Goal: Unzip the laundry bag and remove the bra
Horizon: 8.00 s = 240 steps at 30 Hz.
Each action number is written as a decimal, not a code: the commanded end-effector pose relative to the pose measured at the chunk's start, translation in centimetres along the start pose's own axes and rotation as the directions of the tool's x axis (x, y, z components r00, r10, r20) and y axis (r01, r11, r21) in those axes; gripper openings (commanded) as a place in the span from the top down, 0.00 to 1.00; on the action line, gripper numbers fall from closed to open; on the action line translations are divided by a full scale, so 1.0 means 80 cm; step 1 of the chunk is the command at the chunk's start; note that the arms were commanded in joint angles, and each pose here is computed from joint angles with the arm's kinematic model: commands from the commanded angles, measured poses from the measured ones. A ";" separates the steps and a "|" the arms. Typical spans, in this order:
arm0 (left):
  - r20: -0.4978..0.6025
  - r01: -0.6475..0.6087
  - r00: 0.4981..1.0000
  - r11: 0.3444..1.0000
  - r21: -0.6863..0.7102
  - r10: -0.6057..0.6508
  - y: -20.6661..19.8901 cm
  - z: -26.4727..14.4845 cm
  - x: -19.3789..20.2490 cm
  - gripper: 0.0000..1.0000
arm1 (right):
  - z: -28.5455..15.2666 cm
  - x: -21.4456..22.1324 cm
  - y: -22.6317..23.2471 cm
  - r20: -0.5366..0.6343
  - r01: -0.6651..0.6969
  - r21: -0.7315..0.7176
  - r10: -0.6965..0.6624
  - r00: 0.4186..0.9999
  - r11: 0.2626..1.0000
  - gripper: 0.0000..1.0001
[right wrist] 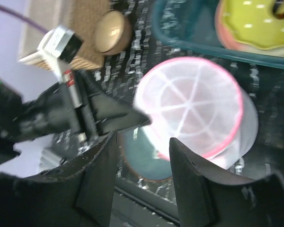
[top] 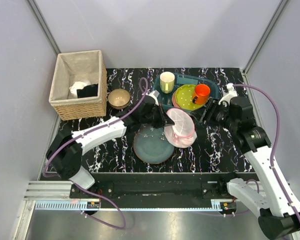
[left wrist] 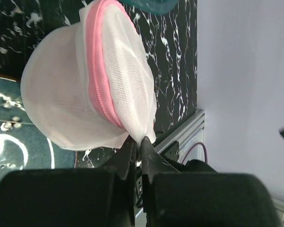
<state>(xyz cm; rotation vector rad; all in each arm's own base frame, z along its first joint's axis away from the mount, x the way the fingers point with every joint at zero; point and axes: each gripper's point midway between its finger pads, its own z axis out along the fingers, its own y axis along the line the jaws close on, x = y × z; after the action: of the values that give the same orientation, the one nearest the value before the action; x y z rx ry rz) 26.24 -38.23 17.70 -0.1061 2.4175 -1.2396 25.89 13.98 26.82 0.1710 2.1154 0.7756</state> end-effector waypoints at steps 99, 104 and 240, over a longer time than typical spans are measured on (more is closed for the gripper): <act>0.057 0.056 0.998 0.950 -0.307 -0.040 0.001 0.035 0.001 1.00 | 0.066 0.138 0.000 -0.037 -0.164 0.023 0.164 0.986 0.986 0.56; 0.045 0.068 0.997 0.953 -0.294 -0.057 -0.006 0.034 0.002 1.00 | 0.085 0.175 -0.015 -0.091 -0.202 0.006 0.202 0.975 0.979 0.59; 0.085 0.279 0.956 0.789 -0.547 -0.280 0.016 0.022 0.006 1.00 | 0.090 0.141 -0.031 0.123 -0.108 -0.024 0.110 0.986 0.994 0.51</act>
<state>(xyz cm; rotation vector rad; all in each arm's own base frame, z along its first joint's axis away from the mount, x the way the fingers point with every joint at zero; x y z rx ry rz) 27.34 -39.73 15.14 -0.6215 2.7343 -0.6256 24.08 19.91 13.04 0.3403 2.0367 0.8562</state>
